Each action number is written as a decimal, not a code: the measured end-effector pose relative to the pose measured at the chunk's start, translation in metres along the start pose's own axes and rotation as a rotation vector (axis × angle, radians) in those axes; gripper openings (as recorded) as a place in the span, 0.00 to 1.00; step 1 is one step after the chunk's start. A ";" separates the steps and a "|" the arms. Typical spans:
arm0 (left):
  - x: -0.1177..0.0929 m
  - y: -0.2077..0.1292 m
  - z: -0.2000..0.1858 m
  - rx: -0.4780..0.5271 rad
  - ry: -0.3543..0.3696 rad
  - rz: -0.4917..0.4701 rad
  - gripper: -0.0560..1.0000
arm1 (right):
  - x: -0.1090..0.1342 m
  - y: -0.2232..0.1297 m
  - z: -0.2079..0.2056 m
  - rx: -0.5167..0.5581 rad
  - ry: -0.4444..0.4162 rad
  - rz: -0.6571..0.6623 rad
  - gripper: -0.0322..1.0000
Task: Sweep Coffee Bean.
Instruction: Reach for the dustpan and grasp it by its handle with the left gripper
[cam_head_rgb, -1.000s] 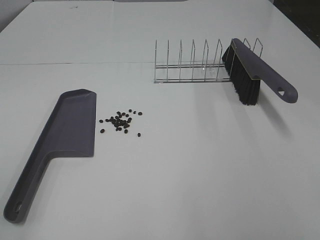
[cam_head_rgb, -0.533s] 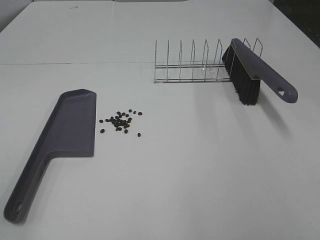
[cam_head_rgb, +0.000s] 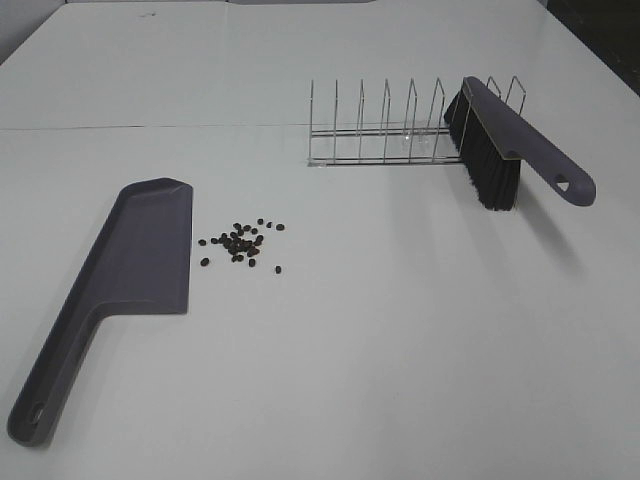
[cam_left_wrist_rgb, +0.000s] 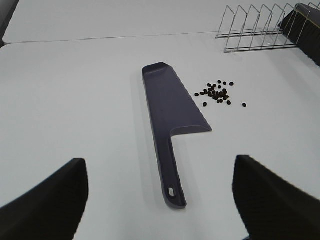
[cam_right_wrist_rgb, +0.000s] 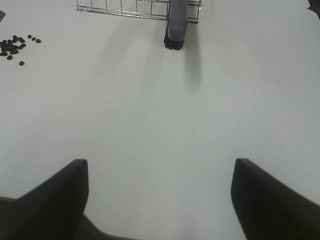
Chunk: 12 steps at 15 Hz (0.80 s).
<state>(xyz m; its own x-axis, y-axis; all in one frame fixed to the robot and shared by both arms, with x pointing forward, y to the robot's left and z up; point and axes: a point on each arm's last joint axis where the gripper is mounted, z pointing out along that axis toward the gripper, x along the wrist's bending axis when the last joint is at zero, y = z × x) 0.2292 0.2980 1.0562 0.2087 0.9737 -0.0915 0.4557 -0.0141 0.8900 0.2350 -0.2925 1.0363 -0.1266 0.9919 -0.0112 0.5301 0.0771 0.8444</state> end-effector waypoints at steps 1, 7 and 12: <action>0.000 0.000 0.000 0.000 0.000 0.000 0.73 | 0.000 0.000 0.000 0.000 0.000 0.000 0.75; 0.000 0.000 0.000 0.000 0.000 0.001 0.74 | 0.000 0.000 0.000 0.000 0.000 0.000 0.75; 0.000 0.000 0.000 0.000 0.000 0.000 0.73 | 0.000 0.000 0.000 0.000 0.000 0.000 0.75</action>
<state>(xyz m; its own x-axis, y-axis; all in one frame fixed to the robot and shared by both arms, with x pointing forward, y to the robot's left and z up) 0.2292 0.2980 1.0562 0.2087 0.9737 -0.0915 0.4557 -0.0141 0.8900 0.2350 -0.2925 1.0363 -0.1266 0.9919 -0.0112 0.5301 0.0771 0.8444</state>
